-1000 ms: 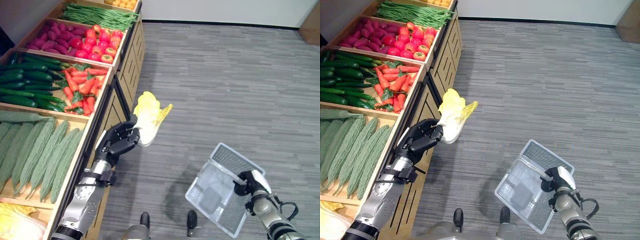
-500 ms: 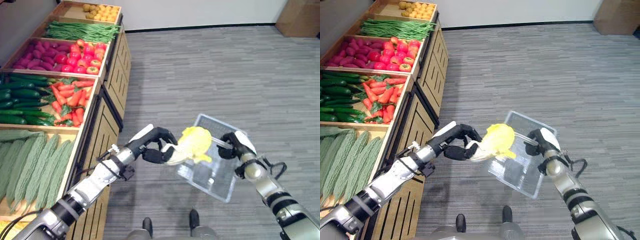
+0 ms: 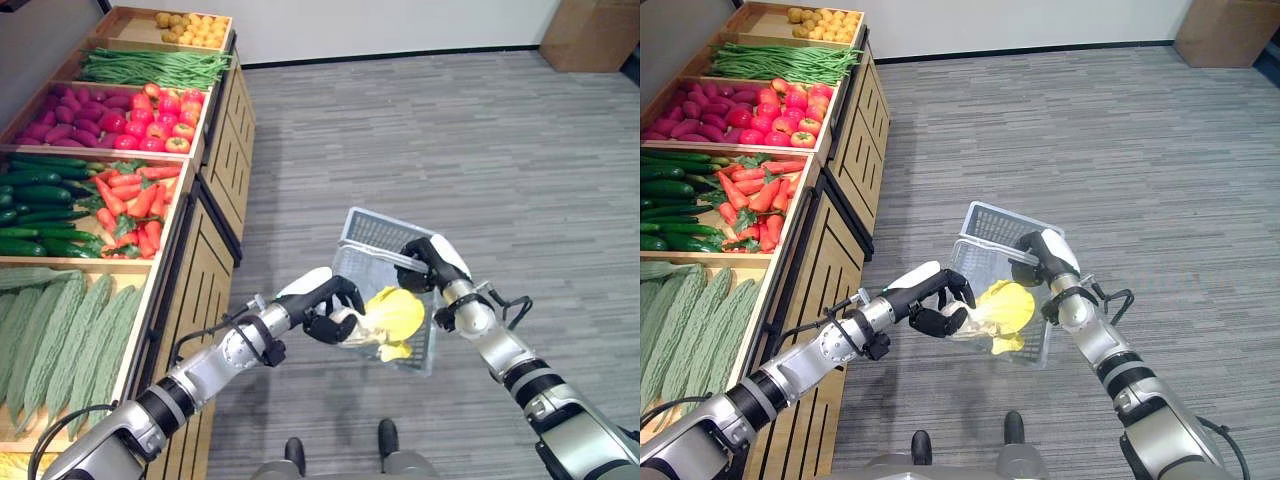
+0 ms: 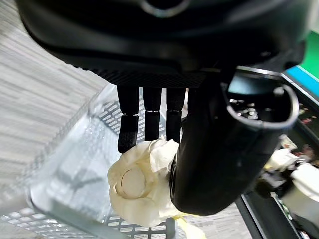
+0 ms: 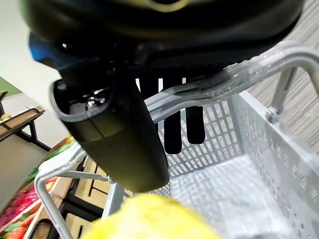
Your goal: Get the vegetables into the basket
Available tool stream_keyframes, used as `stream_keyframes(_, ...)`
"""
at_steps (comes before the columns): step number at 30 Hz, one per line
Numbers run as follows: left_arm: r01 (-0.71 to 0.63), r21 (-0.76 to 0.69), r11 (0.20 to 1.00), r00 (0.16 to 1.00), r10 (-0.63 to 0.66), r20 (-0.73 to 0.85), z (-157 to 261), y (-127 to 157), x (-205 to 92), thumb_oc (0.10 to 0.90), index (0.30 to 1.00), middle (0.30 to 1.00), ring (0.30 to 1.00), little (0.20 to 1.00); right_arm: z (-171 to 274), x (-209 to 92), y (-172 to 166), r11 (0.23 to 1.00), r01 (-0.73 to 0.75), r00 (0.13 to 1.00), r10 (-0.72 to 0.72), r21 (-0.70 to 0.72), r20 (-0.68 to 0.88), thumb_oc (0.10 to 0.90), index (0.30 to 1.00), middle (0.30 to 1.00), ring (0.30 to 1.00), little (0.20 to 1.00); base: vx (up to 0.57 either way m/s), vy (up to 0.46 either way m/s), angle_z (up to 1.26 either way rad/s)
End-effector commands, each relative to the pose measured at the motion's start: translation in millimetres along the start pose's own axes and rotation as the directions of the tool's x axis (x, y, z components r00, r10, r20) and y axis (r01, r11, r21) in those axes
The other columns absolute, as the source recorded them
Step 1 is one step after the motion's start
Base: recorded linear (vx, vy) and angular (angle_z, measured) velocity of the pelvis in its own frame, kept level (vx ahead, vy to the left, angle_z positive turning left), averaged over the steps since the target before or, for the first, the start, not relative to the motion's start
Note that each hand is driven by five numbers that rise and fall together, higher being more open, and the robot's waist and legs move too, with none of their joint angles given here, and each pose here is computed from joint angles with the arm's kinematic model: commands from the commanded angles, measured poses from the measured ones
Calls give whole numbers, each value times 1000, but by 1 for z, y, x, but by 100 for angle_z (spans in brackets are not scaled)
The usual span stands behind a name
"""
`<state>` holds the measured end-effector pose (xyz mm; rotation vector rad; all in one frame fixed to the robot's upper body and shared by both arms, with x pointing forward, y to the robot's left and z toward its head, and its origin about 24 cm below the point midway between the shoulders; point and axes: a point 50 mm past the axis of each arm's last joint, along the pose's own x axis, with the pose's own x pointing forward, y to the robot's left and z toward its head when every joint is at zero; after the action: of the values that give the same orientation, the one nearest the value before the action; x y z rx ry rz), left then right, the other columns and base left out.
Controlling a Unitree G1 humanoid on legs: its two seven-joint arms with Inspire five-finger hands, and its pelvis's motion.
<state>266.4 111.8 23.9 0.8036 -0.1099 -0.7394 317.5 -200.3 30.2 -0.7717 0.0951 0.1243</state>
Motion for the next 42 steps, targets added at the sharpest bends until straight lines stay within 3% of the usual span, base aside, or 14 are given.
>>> stream_keyframes(1,-190,94,977,982,188,30,1,26,7,400,300,300,300,300,77,10,-9,984,21,940,-79,175,333,400,300,300,300,300,0,0,0)
stream_keyframes(4,-240,114,964,969,244,-25,-9,25,4,400,300,300,300,300,79,4,0,978,-12,936,-62,208,345,400,300,300,300,300,3,-2,-1)
stream_keyframes(5,-255,111,961,964,261,-46,-13,23,3,424,333,333,333,333,79,2,1,974,-20,935,-62,228,348,400,300,300,300,300,0,0,0)
stream_keyframes(6,-274,93,957,955,282,-95,-21,19,1,575,544,544,544,544,79,-1,4,965,-32,935,-63,259,349,400,300,300,300,300,0,0,0)
stream_keyframes(7,-279,95,956,950,289,-119,-25,16,0,900,1000,1000,1000,1000,77,-2,5,963,-34,937,-63,267,344,400,300,300,300,300,0,0,0)
stream_keyframes(12,-329,122,936,913,349,-213,-40,13,-6,900,1000,1000,1000,1000,66,-11,3,961,-22,947,-69,277,315,400,300,300,300,300,9,-10,-2)
stream_keyframes(17,-357,83,930,908,366,-202,-37,14,-12,900,1000,1000,1000,1000,49,-14,1,957,16,966,-90,290,244,400,300,300,300,300,19,-10,-3)
stream_keyframes(24,-384,-158,910,920,362,-150,-21,14,-30,900,1000,1000,1000,1000,5,-21,-3,956,126,988,-145,265,52,400,300,300,300,300,2,-1,1)
stream_keyframes(30,-363,-330,872,932,336,-139,-20,13,-61,900,1000,1000,1000,1000,-44,-41,-5,961,193,976,-167,200,-140,400,300,300,300,300,3,8,5)
stream_keyframes(33,-390,-391,834,914,302,-269,-44,0,-85,900,1000,1000,1000,1000,-69,-54,-4,971,199,958,-165,133,-233,400,300,300,300,300,0,0,0)
stream_keyframes(36,-439,-364,822,858,262,-442,-75,-17,-111,900,1000,1000,1000,1000,-97,-72,-3,980,188,929,-155,67,-336,400,300,300,300,300,0,0,0)
stream_keyframes(42,-349,-202,915,716,121,-688,-124,-56,-152,900,1000,1000,1000,1000,-134,-106,2,989,145,871,-120,15,-477,400,300,300,300,300,-1,-6,1)
